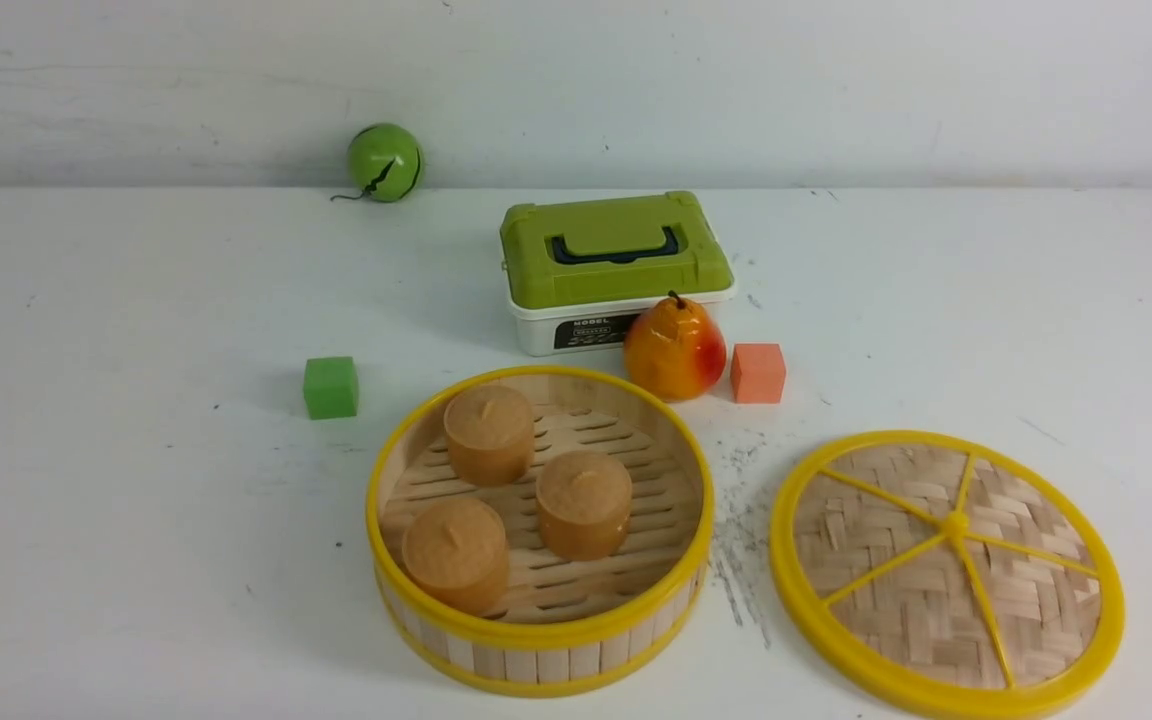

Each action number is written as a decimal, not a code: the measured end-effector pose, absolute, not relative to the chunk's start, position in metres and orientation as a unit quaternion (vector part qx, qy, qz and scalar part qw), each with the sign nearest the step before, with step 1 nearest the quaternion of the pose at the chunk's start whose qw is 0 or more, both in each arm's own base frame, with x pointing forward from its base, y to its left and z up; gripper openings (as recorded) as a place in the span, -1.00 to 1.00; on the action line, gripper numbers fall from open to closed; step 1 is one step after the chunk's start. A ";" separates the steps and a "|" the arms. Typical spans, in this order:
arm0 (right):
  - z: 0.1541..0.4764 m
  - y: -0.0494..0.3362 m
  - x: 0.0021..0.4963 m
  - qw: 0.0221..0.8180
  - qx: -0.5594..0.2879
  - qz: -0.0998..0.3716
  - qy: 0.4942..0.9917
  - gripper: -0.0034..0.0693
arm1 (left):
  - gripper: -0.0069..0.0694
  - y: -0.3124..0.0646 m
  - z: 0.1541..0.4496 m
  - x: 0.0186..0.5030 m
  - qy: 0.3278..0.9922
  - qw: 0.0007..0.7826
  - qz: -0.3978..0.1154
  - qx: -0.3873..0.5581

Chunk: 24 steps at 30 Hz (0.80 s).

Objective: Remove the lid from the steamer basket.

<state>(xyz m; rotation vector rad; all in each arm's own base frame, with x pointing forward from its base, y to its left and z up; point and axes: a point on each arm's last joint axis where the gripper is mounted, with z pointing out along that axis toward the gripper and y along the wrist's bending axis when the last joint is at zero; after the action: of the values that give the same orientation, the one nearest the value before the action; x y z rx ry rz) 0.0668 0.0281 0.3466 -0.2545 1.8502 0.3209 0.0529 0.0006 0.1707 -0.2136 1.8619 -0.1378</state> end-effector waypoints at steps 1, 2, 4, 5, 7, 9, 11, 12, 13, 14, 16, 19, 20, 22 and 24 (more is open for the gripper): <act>0.346 0.028 0.067 0.583 -0.110 0.135 0.793 -0.97 | -0.19 0.001 0.171 0.053 0.800 0.590 -0.059 -0.092; 0.345 0.027 0.067 0.583 -0.111 0.131 0.794 -0.97 | -0.19 0.001 0.171 0.053 0.800 0.590 -0.059 -0.092; 0.344 0.026 0.067 0.583 -0.115 0.120 0.795 -0.97 | -0.19 0.001 0.171 0.053 0.800 0.590 -0.059 -0.092; 0.343 0.026 0.068 0.583 -0.117 0.114 0.796 -0.97 | -0.19 0.001 0.171 0.053 0.800 0.590 -0.059 -0.092; 0.343 0.025 0.068 0.583 -0.119 0.106 0.797 -0.97 | -0.19 0.001 0.171 0.053 0.800 0.590 -0.059 -0.092; 0.340 0.024 0.070 0.588 -0.121 0.093 0.794 -0.97 | -0.19 0.001 0.171 0.053 0.800 0.590 -0.059 -0.092; 0.334 0.022 0.073 0.603 -0.120 0.082 0.784 -0.97 | -0.19 0.001 0.171 0.053 0.800 0.590 -0.059 -0.092; 0.328 0.022 0.075 0.610 -0.118 0.076 0.780 -0.97 | -0.19 0.001 0.171 0.053 0.800 0.590 -0.059 -0.092; 0.322 0.020 0.076 0.627 -0.114 0.067 0.768 -0.97 | -0.19 0.001 0.171 0.053 0.800 0.590 -0.059 -0.092; 0.314 0.019 0.077 0.638 -0.104 0.062 0.760 -0.97 | -0.19 0.001 0.171 0.053 0.800 0.590 -0.059 -0.092; 0.296 0.015 0.076 0.653 -0.078 0.058 0.751 -0.97 | -0.19 0.001 0.171 0.053 0.800 0.590 -0.059 -0.092; 0.272 0.010 0.074 0.672 -0.040 0.057 0.738 -0.97 | -0.19 0.001 0.171 0.053 0.800 0.589 -0.059 -0.092; 0.259 0.009 0.073 0.670 -0.024 0.056 0.739 -0.97 | -0.19 0.001 0.171 0.053 0.800 0.589 -0.059 -0.092; 0.226 0.004 0.066 0.670 0.024 0.061 0.740 -0.97 | -0.19 0.001 0.171 0.053 0.800 0.589 -0.059 -0.092; 0.206 0.002 0.063 0.663 0.049 0.065 0.744 -0.97 | -0.19 0.001 0.171 0.053 0.800 0.589 -0.059 -0.092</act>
<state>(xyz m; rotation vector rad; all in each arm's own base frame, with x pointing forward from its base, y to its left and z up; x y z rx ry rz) 0.0630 0.0019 0.2065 0.1105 1.6818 0.1468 0.0529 0.0006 0.1705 -0.2138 1.8638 -0.1377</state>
